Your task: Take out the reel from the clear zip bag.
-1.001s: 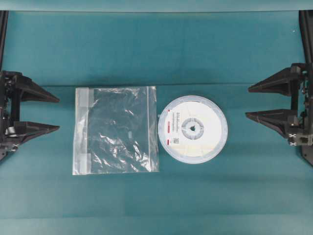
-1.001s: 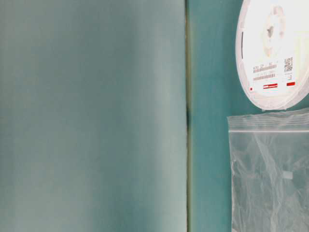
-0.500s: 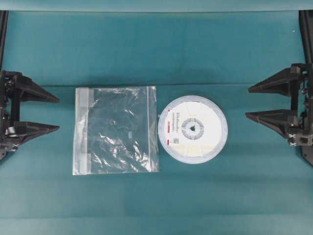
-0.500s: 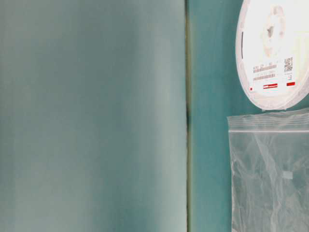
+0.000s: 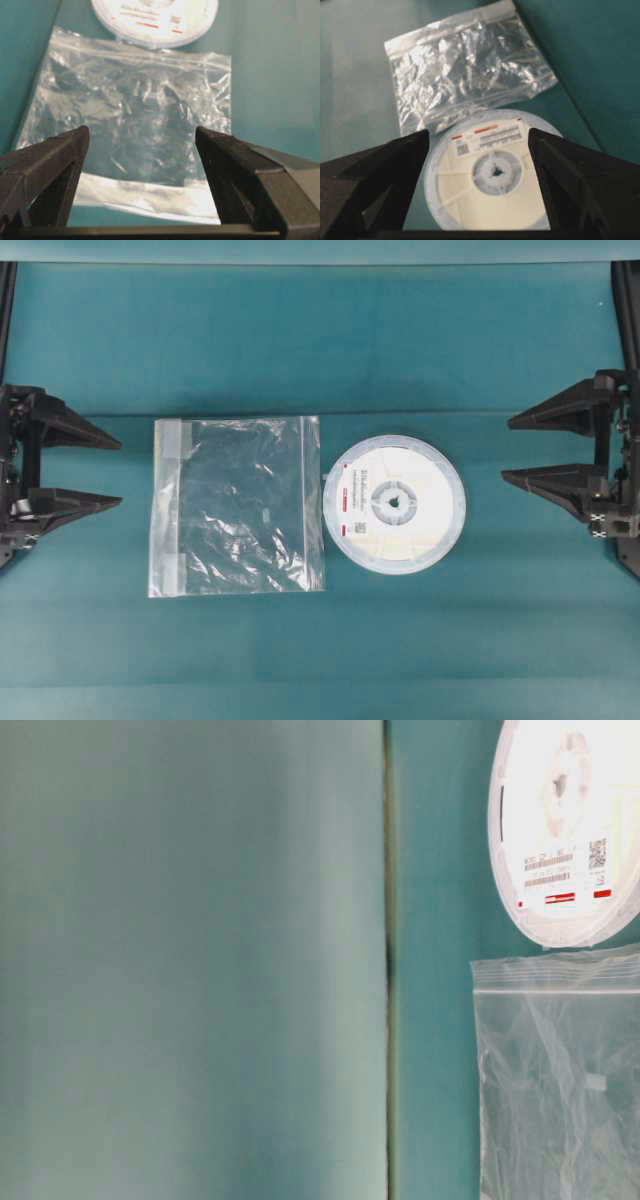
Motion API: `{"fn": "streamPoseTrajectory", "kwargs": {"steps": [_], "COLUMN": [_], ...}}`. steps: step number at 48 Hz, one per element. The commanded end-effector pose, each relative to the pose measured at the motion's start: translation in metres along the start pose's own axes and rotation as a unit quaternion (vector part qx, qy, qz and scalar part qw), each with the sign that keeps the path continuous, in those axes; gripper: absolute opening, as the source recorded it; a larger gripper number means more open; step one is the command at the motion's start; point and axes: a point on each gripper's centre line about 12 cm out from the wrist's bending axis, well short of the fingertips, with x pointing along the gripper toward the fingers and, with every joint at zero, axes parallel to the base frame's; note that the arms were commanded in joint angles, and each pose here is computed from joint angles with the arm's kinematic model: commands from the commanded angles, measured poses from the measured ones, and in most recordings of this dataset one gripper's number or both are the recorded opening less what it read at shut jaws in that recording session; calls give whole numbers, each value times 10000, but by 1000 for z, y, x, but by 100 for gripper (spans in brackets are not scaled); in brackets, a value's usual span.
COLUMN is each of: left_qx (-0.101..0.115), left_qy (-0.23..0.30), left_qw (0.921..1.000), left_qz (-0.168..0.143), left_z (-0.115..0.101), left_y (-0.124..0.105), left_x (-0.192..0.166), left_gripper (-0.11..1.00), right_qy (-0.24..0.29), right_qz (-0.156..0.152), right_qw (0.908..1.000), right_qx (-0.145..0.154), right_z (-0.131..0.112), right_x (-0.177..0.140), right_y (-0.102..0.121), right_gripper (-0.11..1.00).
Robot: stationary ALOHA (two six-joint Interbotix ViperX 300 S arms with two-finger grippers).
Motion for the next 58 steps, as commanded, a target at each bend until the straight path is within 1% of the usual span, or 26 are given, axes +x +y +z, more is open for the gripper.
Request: {"fn": "streamPoseTrajectory", "kwargs": {"steps": [1,11,19,27,42,44,52,58], "left_qx": [22,22,22,22,15,22,18,7], "left_qy": [-122,-122,-115,-115,-122,-115,-121,-122], "left_qw": [9999,9999,9999,9999,9999,9999,9999,9999], "left_qz": [-11,-11,-10,-10,-13,-10,-18,-11], "left_z": [10,10,9,9,10,9,10,10], "left_y": [-1,-1,-1,-1,-1,-1,-1,-1], "left_x": [-1,-1,-1,-1,-1,-1,-1,-1], "left_gripper": [92,91,90,90,90,90,90,90], "right_qy": [-36,-96,-254,-269,-374,-395,-481,-498], "right_qz": [37,51,90,18,31,29,6,2], "right_qw": [10000,9999,9996,9996,9993,9992,9977,9972], "right_qx": [-57,-58,-54,-51,-58,-110,-485,-566], "right_z": [2,3,8,7,8,9,11,12], "right_x": [0,-3,-10,-16,-21,-21,-21,-22], "right_y": [2,2,2,-1,-1,-1,-1,-1], "right_gripper": [89,89,89,89,89,89,89,89]}}
